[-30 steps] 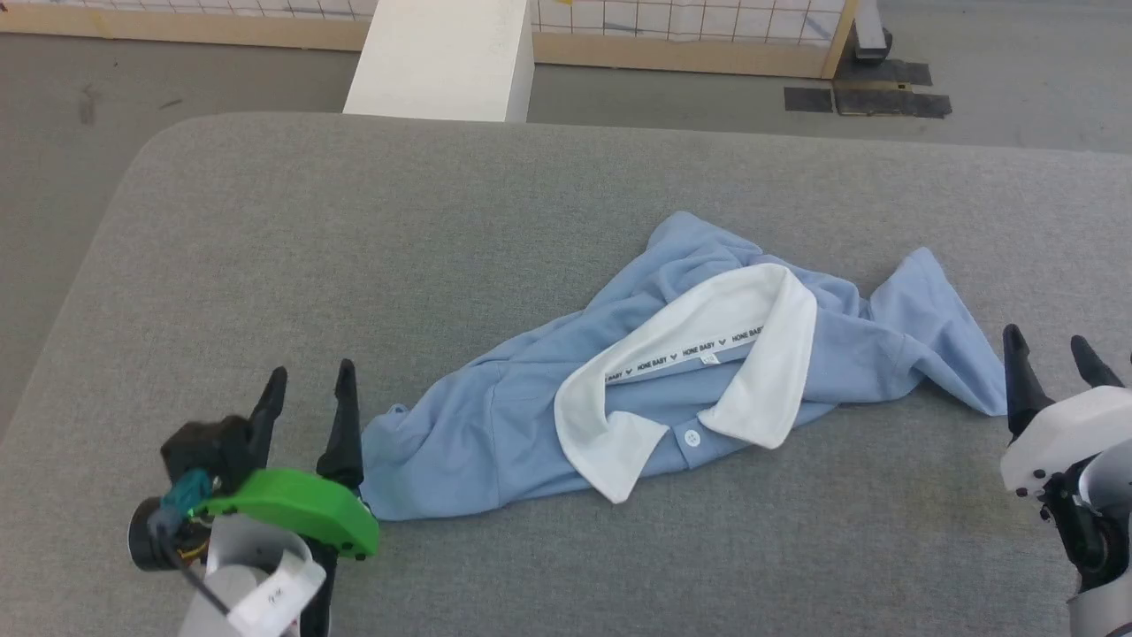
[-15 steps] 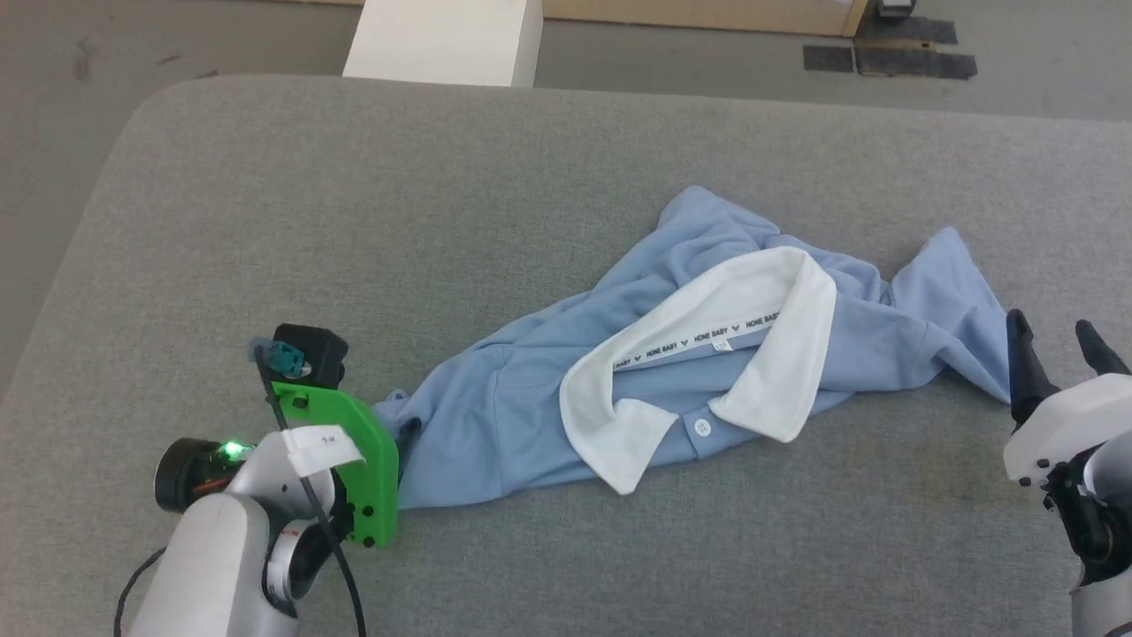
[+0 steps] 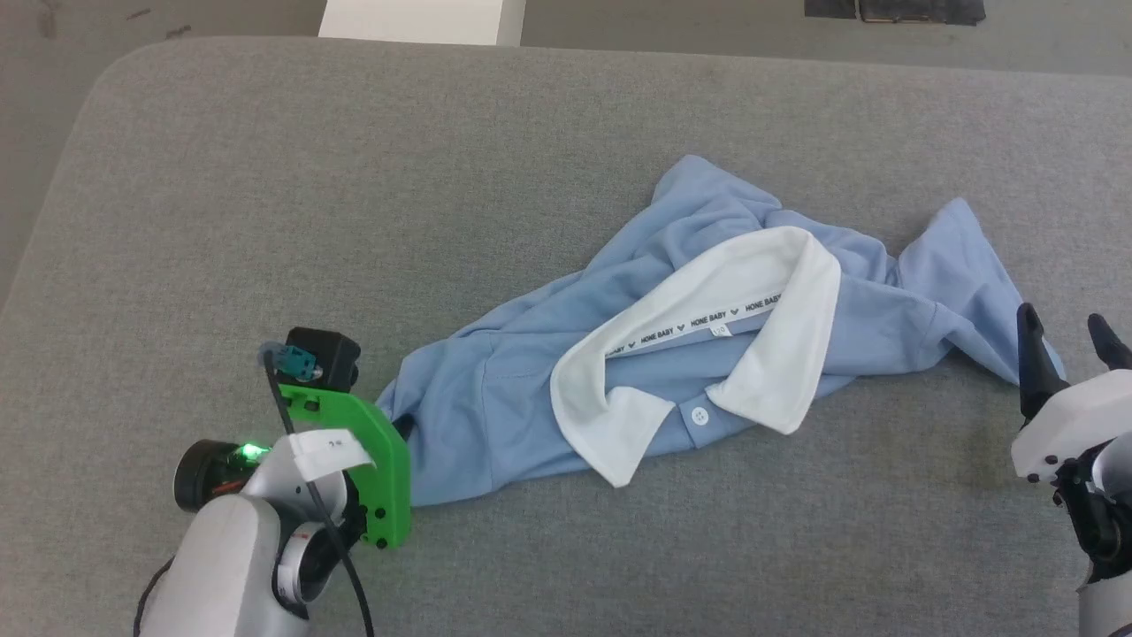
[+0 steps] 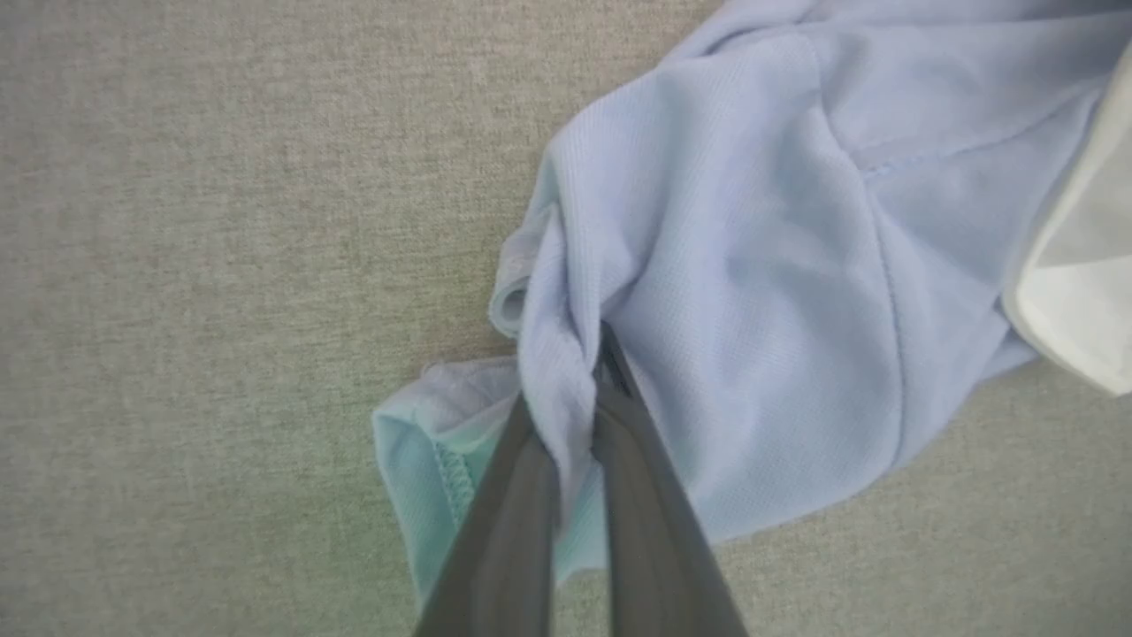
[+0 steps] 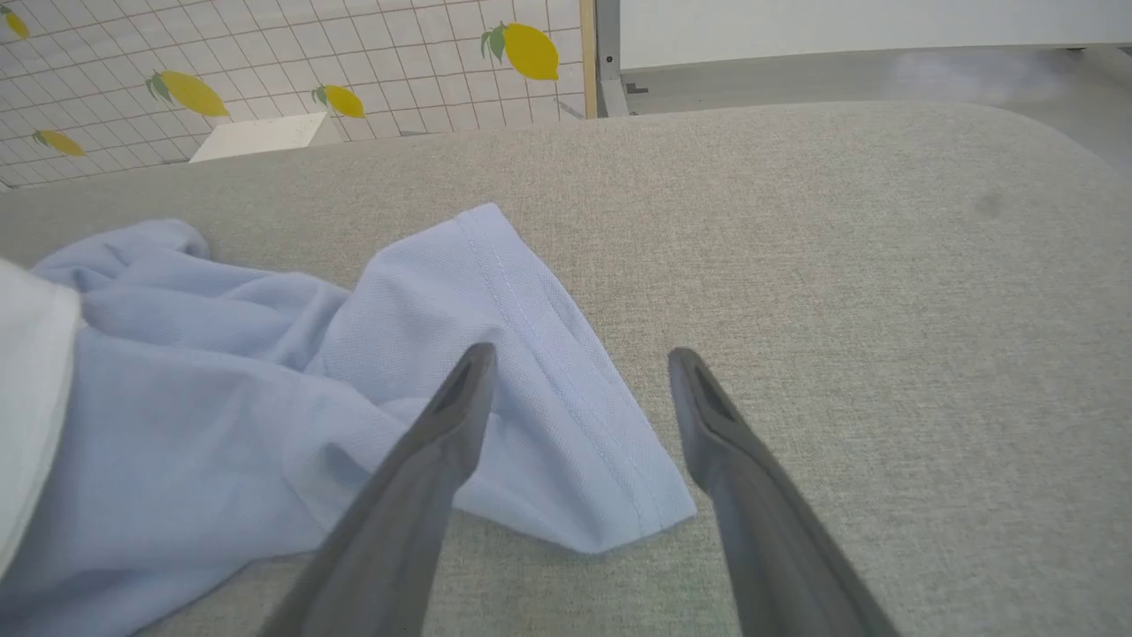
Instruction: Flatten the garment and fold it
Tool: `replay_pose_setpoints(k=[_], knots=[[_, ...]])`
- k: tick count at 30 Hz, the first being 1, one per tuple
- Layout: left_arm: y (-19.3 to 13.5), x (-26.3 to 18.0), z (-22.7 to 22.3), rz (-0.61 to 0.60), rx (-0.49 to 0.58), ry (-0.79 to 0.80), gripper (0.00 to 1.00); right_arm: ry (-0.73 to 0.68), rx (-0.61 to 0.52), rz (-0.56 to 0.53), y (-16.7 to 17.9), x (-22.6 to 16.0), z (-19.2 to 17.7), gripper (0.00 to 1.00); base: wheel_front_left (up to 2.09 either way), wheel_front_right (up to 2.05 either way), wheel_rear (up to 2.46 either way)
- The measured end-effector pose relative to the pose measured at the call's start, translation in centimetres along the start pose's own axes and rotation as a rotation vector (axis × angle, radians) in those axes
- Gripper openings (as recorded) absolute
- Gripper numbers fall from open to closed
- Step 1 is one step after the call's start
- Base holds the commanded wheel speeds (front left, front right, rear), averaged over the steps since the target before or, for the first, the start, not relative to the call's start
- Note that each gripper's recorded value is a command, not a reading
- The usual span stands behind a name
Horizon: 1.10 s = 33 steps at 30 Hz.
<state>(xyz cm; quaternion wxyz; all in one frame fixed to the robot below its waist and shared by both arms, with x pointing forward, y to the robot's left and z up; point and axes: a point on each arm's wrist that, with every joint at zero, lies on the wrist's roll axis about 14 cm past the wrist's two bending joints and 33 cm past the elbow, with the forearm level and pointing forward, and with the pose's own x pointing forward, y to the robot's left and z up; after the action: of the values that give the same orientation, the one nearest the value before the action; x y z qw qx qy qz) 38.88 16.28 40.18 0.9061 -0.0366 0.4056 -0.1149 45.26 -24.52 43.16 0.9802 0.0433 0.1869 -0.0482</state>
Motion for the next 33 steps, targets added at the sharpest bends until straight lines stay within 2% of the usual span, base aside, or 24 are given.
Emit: replay_pose_setpoints(k=[4, 8, 11, 13, 17, 31, 32, 33], knots=[[0.1, -0.5, 1.2, -0.006, -0.026, -0.060, 0.00, 0.005, -0.001, 0.002, 0.1, -0.1, 0.0, 1.00, 0.00, 0.00, 0.00], [0.2, -1.5, 3.1, -0.003, -0.051, -0.150, 0.00, 0.067, -0.041, -0.009, -0.3, -0.3, -0.7, 1.00, 0.00, 0.00, 0.00], [0.3, -2.1, 4.0, 0.002, -0.059, -0.193, 0.00, 0.162, -0.079, -0.030, -1.4, -0.5, -1.6, 1.00, 0.00, 0.00, 0.00], [0.2, -2.2, 4.1, 0.001, -0.065, -0.203, 0.00, 0.276, -0.108, -0.045, -2.1, -0.6, -2.8, 1.00, 0.00, 0.00, 0.00], [-0.2, -2.0, 4.0, -0.008, -0.082, -0.208, 0.00, 0.446, -0.211, -0.068, -3.2, -0.4, -3.7, 1.00, 0.00, 0.00, 0.00], [0.2, -0.5, 2.6, 0.001, -0.119, -0.172, 0.00, 0.729, -0.405, 0.026, -0.7, 1.0, -6.0, 1.00, 0.00, 0.00, 0.00], [0.2, -0.4, 2.6, 0.002, -0.121, -0.172, 0.00, 0.752, -0.403, 0.034, -0.6, 0.9, -6.2, 0.98, 0.00, 0.00, 0.00], [0.3, -0.4, 2.5, 0.003, -0.122, -0.171, 0.00, 0.766, -0.402, 0.041, -0.6, 0.9, -6.2, 0.23, 0.00, 0.00, 0.00]])
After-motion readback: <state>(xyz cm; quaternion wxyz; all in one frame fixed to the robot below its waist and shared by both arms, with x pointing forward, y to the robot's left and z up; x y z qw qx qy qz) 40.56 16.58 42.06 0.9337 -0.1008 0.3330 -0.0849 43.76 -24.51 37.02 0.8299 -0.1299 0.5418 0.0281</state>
